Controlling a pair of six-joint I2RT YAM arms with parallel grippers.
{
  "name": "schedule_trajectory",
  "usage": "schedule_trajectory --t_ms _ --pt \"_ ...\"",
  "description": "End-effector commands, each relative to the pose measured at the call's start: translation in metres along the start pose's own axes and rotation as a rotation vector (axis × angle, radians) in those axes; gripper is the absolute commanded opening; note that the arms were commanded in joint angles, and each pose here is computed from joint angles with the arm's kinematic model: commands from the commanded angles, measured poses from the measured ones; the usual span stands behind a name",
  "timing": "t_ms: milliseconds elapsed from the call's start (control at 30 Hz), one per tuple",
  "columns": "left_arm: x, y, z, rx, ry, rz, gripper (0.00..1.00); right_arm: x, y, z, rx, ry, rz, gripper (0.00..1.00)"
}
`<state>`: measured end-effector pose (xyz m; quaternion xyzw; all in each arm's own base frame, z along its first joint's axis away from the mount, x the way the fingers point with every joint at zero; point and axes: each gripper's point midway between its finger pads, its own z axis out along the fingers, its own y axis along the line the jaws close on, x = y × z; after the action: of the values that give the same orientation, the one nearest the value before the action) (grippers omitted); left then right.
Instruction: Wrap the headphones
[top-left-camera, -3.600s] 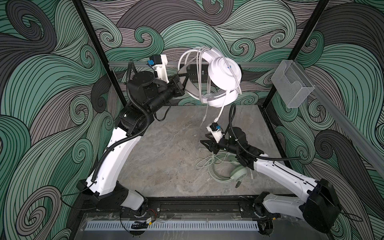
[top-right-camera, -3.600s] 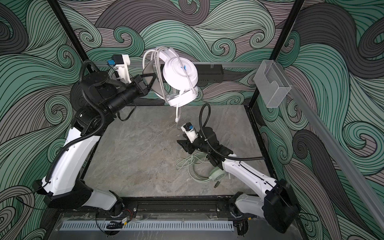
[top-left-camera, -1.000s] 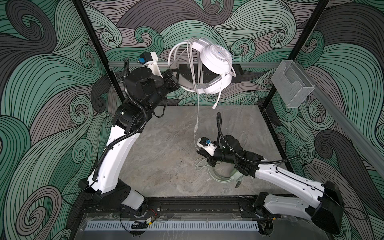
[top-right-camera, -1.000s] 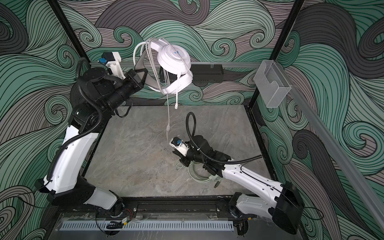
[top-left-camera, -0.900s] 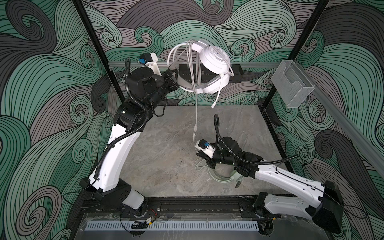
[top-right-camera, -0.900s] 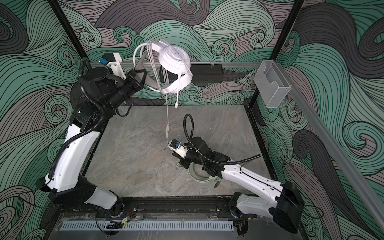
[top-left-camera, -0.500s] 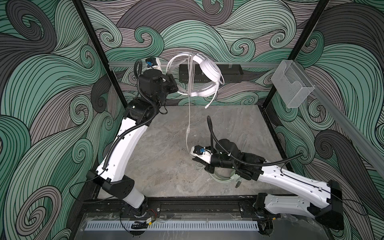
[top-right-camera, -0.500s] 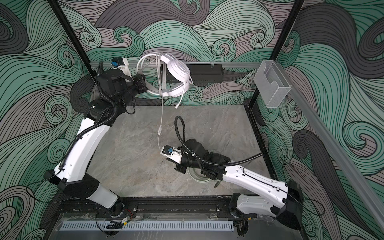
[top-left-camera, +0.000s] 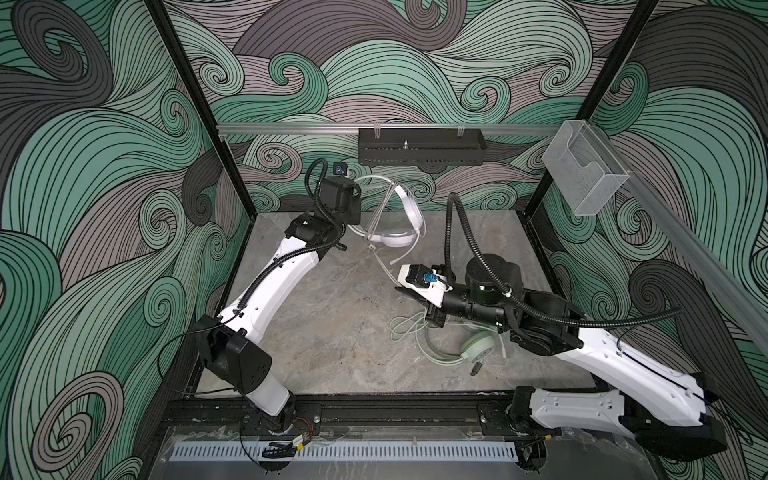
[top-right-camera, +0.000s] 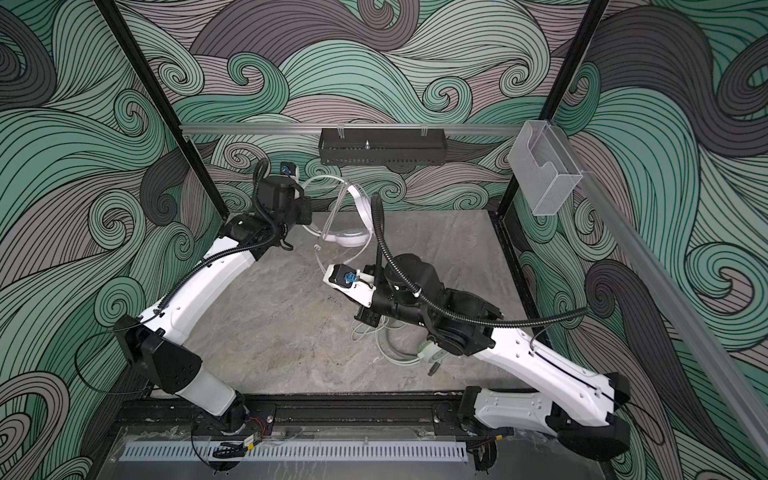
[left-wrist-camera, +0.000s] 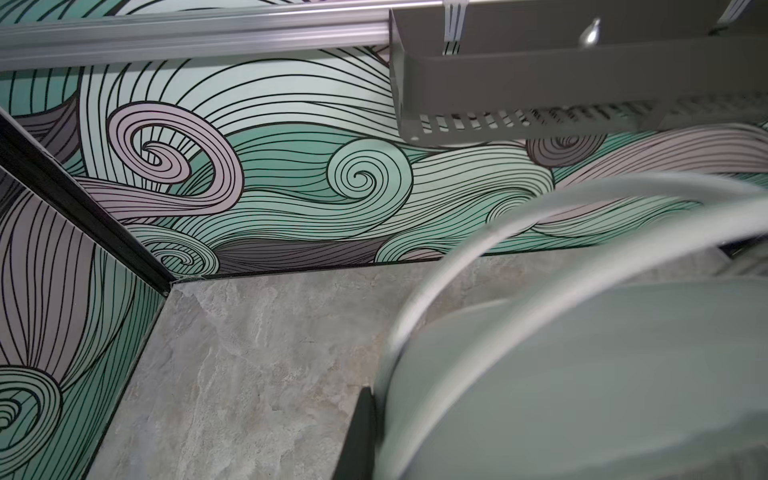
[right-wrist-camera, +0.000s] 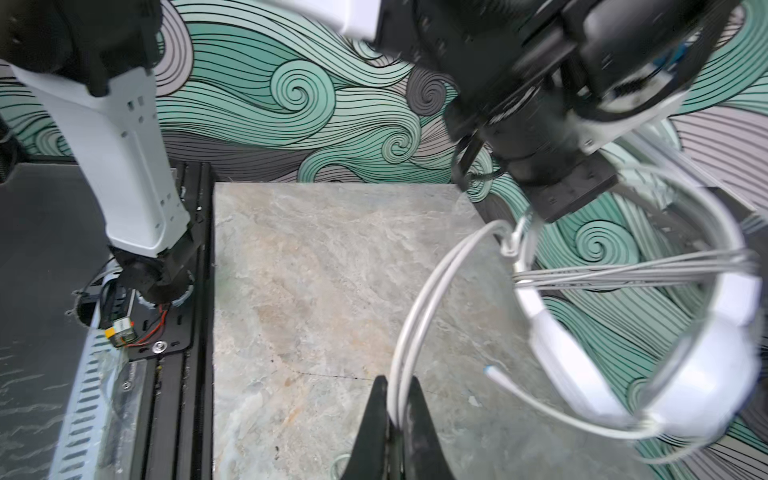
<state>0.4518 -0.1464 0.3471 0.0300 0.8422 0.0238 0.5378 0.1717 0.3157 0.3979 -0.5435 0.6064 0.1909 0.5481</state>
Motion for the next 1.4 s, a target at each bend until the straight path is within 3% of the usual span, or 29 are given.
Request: schedule_trajectory --t_ms 0,267,433,600,833,1067,1367 --pt "-0.032 0.016 -0.031 -0.021 -0.133 -0.01 0.0 0.001 -0.025 -0.004 0.108 0.057 -0.03 0.0" --pt "0.01 0.018 -0.056 0.045 -0.087 0.057 0.0 0.004 -0.101 -0.02 0.343 0.092 0.083 0.0" --pt "0.03 0.014 -0.072 0.116 -0.056 0.069 0.0 0.024 -0.141 -0.022 0.447 0.145 0.145 0.0" --pt "0.036 0.004 -0.089 0.212 -0.053 0.092 0.0 0.049 -0.171 -0.025 0.508 0.166 0.284 0.0" --pt "0.037 -0.024 -0.116 0.424 -0.049 0.09 0.0 0.074 -0.186 -0.025 0.519 0.172 0.393 0.0" --pt "0.038 -0.046 -0.138 0.595 -0.024 0.091 0.0 0.073 -0.187 -0.027 0.52 0.144 0.386 0.0" --pt "0.016 -0.057 -0.163 0.718 -0.082 -0.072 0.0 0.086 -0.186 -0.006 0.448 0.086 0.495 0.0"
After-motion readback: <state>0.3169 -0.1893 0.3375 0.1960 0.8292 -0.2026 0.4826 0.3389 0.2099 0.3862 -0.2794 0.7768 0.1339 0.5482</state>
